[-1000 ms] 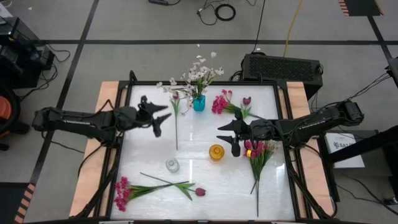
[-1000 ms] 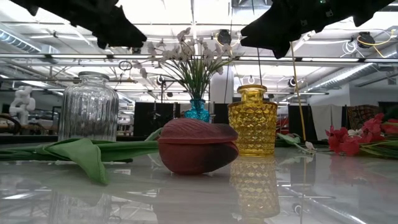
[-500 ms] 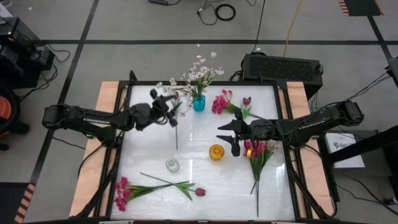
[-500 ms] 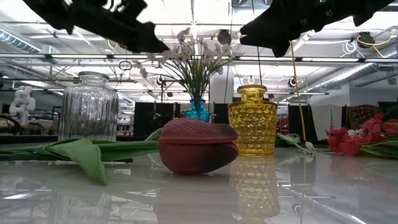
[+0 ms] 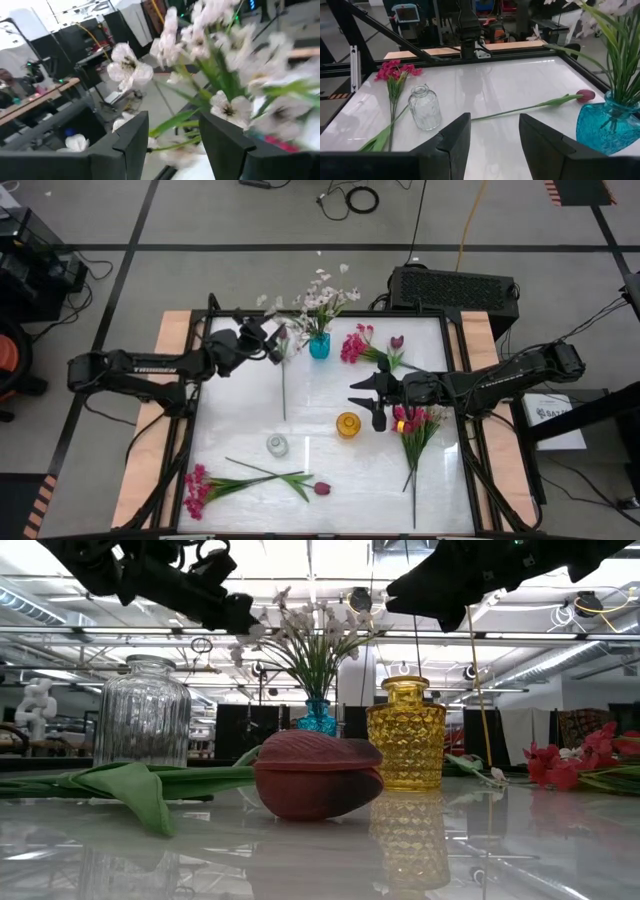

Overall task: Sort flowers into vase by color
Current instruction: Put the left white flowers into the blue vase, then put the white flowers into the blue vase

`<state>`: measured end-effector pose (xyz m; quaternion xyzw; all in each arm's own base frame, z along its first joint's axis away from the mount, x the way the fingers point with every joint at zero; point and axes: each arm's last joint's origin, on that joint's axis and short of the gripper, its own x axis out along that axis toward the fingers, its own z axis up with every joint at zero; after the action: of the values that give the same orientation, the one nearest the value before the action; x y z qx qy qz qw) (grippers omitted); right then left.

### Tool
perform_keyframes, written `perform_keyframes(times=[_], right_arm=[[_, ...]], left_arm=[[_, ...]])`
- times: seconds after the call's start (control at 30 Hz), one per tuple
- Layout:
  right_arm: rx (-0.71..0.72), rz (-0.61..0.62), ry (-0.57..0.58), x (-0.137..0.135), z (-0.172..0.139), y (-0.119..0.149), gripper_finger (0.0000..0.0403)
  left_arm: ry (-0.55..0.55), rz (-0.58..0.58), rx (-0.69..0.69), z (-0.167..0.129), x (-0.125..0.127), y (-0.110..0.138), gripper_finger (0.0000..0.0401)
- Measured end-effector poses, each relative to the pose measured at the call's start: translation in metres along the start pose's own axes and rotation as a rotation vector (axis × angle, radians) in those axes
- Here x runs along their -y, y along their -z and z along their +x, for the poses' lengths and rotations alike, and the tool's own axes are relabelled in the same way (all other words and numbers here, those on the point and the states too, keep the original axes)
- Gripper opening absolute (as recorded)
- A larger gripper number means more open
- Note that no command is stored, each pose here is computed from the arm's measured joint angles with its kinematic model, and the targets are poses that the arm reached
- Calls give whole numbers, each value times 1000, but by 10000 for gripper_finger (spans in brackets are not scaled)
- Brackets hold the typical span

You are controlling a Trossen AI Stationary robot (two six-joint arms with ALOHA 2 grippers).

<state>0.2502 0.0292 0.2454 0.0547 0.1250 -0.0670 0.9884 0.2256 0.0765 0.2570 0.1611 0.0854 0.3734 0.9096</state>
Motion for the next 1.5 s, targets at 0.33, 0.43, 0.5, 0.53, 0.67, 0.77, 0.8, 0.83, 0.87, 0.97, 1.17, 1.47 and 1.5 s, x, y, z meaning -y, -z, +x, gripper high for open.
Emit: perform_keyframes(times=[0.33,0.43,0.5,0.53,0.67,0.77,0.8,0.83,0.87,0.97,1.17,1.47,1.5], right_arm=[[-82,106,20,4,-14,2,160],[-108,184,35,6,-24,1,160],[-135,243,42,6,-30,2,160],[-150,263,40,4,-33,3,160],[-229,318,26,-7,-43,11,160],[-297,341,29,-18,-51,20,160],[-321,353,32,-21,-53,23,160],[-349,365,41,-23,-56,27,160],[-378,380,50,-26,-59,30,160],[-437,429,86,-32,-63,40,160],[-528,565,102,-46,-70,52,160],[-665,673,107,-63,-90,60,160],[-691,686,136,-63,-93,63,160]], left_arm=[[244,-244,91,-58,12,-31,180],[334,-279,99,-70,18,-34,180],[381,-285,101,-76,21,-36,180],[404,-281,101,-78,23,-36,180],[466,-309,106,-85,30,-38,180],[513,-325,108,-90,34,-39,180],[525,-323,109,-92,35,-39,180],[535,-322,109,-93,37,-39,180],[546,-328,106,-95,38,-40,180],[570,-339,101,-98,40,-40,180],[606,-384,89,-103,44,-41,180],[654,-390,43,-110,50,-38,180],[656,-390,44,-110,50,-38,180]])
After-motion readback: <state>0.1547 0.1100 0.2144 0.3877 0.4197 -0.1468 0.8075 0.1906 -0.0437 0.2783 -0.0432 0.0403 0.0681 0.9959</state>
